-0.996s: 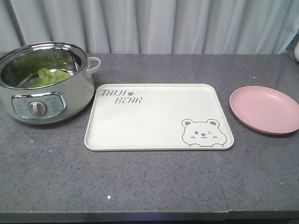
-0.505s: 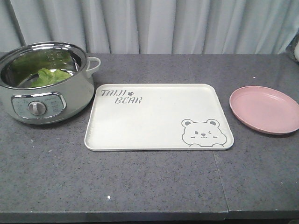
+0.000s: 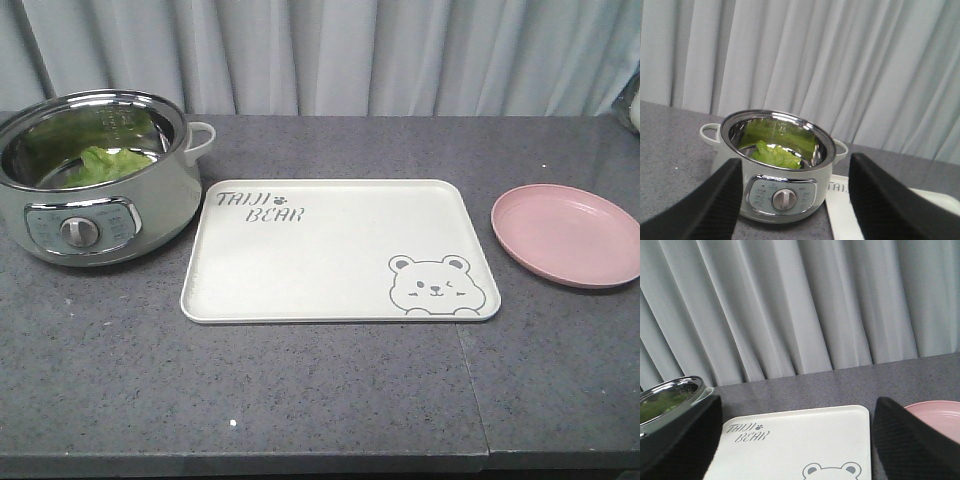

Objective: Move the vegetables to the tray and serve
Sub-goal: 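Reach the left gripper into the pot and grasp a lettuce leaf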

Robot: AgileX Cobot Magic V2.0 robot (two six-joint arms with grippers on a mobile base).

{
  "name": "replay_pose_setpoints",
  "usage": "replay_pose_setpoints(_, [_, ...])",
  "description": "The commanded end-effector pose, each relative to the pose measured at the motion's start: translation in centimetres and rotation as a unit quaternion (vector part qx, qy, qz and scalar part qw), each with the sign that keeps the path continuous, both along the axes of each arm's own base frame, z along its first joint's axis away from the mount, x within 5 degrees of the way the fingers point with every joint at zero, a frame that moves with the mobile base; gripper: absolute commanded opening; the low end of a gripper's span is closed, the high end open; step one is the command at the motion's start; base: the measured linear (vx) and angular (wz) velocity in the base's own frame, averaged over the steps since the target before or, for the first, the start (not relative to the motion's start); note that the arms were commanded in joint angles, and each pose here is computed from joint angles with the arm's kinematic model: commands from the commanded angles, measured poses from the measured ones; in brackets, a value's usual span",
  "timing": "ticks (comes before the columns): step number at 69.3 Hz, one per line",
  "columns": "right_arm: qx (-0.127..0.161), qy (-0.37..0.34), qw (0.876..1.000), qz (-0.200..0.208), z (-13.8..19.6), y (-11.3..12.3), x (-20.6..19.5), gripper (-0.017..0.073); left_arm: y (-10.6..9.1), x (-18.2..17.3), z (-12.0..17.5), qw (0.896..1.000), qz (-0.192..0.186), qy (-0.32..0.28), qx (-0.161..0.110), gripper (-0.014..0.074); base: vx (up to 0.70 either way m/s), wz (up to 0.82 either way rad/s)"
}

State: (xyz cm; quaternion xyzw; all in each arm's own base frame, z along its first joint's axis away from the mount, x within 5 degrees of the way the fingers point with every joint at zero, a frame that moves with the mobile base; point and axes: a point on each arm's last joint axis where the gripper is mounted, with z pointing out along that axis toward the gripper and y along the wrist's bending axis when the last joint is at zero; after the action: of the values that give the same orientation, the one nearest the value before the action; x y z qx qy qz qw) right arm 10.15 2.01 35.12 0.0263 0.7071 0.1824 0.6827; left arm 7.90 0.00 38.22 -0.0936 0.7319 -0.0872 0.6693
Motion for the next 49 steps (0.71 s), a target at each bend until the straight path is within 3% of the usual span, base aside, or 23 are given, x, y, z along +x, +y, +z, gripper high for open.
replay_pose_setpoints(1, [-0.003,-0.020,1.000,-0.007,1.2,-0.1,0.1,0.0545,-0.1,3.1,2.8,1.000,-0.004,0.002,0.026,0.0451,0.00,0.00])
replay_pose_setpoints(11, [-0.015,0.006,1.000,0.020,0.6,0.3,0.4,0.0539,-0.2,9.3,5.7,0.996,-0.010,0.068,0.063,0.0451,0.00,0.00])
replay_pose_setpoints(23, [-0.064,0.024,0.997,0.037,0.8,0.6,1.9,0.0539,-0.3,16.5,7.7,0.984,-0.021,0.154,0.092,0.0451,0.00,0.00])
replay_pose_setpoints(36, [-0.109,0.019,0.993,0.048,3.7,0.7,5.0,0.0539,-0.3,23.0,7.4,0.972,-0.029,0.210,0.105,0.0451,0.00,0.00])
replay_pose_setpoints(49, [-0.122,0.050,0.989,0.072,4.8,1.0,8.6,0.0539,-0.4,27.9,5.2,0.961,-0.033,0.256,0.103,0.0451,0.00,0.00])
